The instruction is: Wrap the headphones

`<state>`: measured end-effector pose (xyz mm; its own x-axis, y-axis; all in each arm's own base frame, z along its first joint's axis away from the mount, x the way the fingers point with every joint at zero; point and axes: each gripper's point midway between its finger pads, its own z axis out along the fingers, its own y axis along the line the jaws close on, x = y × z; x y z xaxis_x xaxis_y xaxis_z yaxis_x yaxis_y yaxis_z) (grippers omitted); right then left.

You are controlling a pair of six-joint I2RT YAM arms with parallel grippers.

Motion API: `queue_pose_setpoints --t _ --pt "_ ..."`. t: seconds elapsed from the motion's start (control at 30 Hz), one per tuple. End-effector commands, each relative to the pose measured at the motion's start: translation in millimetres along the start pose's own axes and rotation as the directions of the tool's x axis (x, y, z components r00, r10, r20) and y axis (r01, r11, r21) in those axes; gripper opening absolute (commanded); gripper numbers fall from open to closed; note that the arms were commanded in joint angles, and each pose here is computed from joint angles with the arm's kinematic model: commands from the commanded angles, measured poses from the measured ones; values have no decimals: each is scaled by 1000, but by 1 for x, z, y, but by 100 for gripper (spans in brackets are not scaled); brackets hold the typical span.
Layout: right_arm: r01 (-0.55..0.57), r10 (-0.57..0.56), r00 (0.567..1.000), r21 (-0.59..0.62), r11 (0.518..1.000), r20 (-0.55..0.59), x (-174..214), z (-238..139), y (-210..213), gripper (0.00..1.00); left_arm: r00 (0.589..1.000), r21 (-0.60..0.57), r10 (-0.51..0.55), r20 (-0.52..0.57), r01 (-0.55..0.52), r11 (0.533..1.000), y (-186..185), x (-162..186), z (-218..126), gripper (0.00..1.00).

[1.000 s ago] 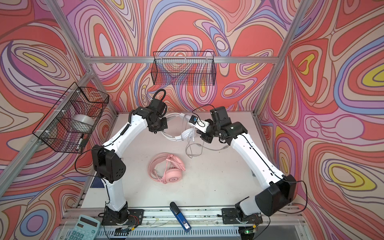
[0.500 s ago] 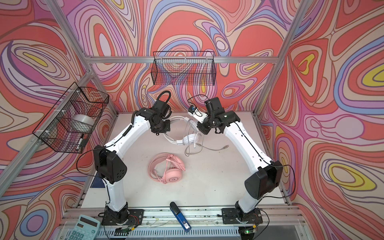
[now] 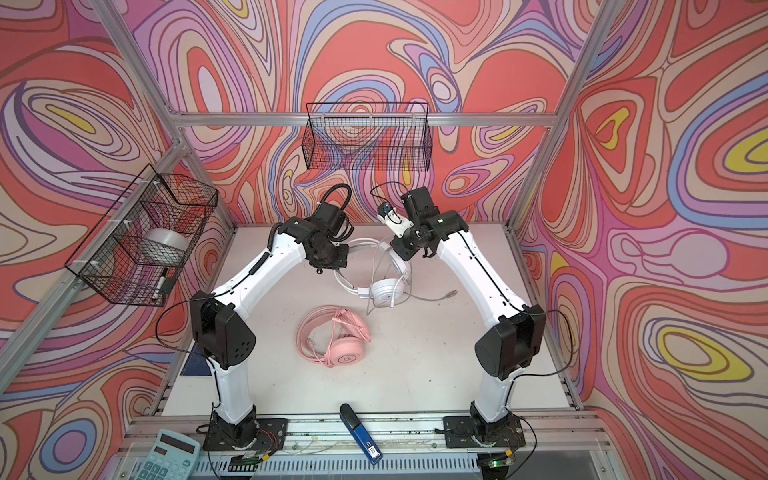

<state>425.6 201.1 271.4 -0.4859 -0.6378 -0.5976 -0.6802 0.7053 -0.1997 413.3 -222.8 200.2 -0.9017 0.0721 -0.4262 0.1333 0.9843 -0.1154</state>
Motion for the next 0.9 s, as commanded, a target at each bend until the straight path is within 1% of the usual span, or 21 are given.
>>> queue_pose_setpoints --t 0.0,0.17,0.37,0.6,0.77,0.87 --pt "-59 60 998 36 998 -23 4 4 -12 0 1000 55 26 16 -27 998 -13 -5 -11 0" --pt "-142 145 989 84 986 -31 15 5 -38 0 999 63 53 14 -54 997 -14 -1 -14 0" --pt "-278 283 959 143 950 -19 35 3 -78 0 997 91 80 12 -81 993 -16 4 -19 0" --pt "-412 426 903 180 893 -46 72 20 -112 0 994 128 108 24 -110 986 -21 7 -26 0" --pt "-486 511 855 211 848 -84 102 41 -128 0 992 167 125 34 -129 977 -26 9 -32 0" --pt "-529 556 824 209 823 -104 118 53 -134 0 990 189 135 44 -141 972 -29 10 -36 0"
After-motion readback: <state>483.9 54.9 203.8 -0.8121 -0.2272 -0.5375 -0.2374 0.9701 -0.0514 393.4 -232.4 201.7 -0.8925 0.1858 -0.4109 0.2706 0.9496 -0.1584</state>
